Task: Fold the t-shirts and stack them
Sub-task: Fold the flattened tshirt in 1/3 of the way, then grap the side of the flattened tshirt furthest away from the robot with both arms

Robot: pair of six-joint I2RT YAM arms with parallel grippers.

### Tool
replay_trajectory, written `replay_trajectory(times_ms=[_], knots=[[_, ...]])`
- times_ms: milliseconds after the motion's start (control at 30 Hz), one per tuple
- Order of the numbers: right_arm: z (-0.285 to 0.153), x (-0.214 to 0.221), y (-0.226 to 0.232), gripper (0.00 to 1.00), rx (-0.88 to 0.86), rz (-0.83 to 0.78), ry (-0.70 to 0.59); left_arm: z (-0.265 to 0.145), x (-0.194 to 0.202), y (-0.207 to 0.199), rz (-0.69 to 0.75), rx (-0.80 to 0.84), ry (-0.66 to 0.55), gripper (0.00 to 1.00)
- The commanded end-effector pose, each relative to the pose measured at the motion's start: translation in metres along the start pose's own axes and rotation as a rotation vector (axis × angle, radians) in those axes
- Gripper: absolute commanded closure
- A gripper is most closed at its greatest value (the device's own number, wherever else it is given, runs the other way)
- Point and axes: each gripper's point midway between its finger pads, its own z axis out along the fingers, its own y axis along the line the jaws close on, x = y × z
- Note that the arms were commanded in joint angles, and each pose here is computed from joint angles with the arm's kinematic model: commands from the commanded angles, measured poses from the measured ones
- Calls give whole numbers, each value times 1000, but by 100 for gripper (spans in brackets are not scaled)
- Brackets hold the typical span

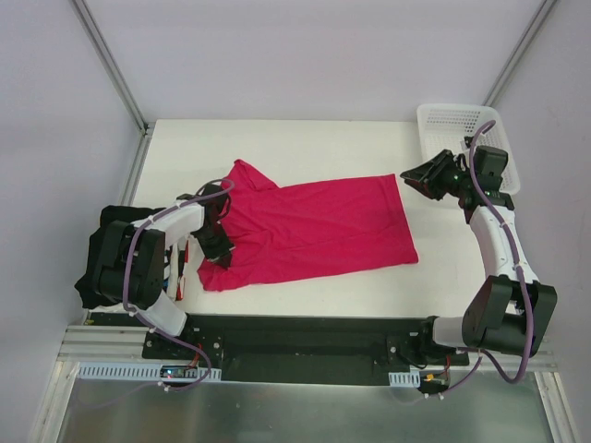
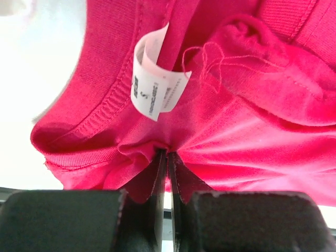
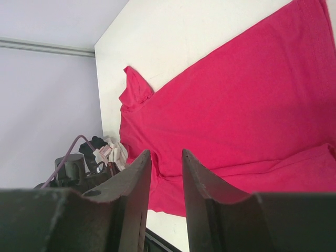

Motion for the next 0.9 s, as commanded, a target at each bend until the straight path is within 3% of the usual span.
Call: replay_trajectory(times_ms=[0,333,433,467,600,767,867], knots=[[-11,-3,9,68,-19,-32,-34,-8,-1,19,-15,-46,-36,96],[-11,-4,8,68,-15,-36,-37,-9,8,26,-23,-47,-30,93],[-10,-4,6,67,-8,-38,-38,-15,2,21,-15,-25,-54,82],[-10,-4,5,67,-7,-41,-39,-18,0,18,-12,-15,-62,70],[-8,-6,4,67,-1,-44,-39,-41,-19,-2,14,48,-134,44],[-4,-6,1,66,2,-36,-31,-95,-68,-35,64,121,-325,30],[-2,-6,-3,66,14,-36,-31,-135,-115,-73,119,196,-475,29]])
